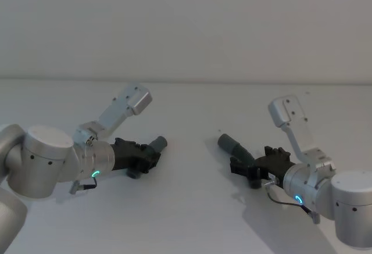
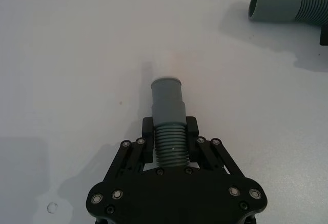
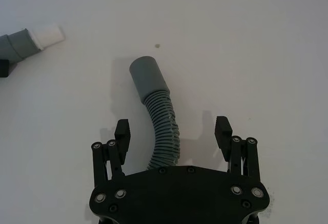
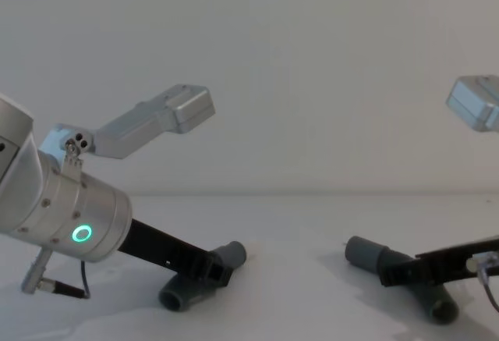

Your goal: Use both hands to pick up one end of the pipe from the table, align the ends, and insert them.

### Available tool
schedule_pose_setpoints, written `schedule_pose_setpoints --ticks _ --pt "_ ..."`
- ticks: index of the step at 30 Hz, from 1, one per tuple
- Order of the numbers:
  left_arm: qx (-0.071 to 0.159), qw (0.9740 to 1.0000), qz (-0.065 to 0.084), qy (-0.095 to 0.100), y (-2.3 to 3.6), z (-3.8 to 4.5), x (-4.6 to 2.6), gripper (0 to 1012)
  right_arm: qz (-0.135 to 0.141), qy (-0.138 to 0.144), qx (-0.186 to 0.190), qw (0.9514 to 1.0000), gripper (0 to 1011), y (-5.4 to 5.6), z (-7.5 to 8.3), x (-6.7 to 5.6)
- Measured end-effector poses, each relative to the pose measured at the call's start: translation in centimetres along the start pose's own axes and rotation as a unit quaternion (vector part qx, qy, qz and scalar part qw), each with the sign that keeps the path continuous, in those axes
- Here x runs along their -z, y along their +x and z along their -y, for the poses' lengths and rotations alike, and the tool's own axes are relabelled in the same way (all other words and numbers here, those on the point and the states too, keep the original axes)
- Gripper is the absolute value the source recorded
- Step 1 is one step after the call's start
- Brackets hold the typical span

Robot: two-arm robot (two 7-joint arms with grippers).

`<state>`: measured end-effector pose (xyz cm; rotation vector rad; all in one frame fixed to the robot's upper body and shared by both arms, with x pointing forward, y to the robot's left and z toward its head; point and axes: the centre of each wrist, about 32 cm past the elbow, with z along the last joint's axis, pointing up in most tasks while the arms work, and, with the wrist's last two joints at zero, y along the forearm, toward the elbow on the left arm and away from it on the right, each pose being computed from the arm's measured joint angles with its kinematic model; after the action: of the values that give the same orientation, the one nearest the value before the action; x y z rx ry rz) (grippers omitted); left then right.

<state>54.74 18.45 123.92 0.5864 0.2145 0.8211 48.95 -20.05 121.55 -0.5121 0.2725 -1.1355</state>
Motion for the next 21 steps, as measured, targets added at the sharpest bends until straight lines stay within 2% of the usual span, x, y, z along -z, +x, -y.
schedule_pose_setpoints --ticks 21 --pt "0.0 1.0 0.0 0.0 0.0 0.0 0.0 345 0.004 0.0 -0.001 1.0 1000 -0.2 -0.3 0.24"
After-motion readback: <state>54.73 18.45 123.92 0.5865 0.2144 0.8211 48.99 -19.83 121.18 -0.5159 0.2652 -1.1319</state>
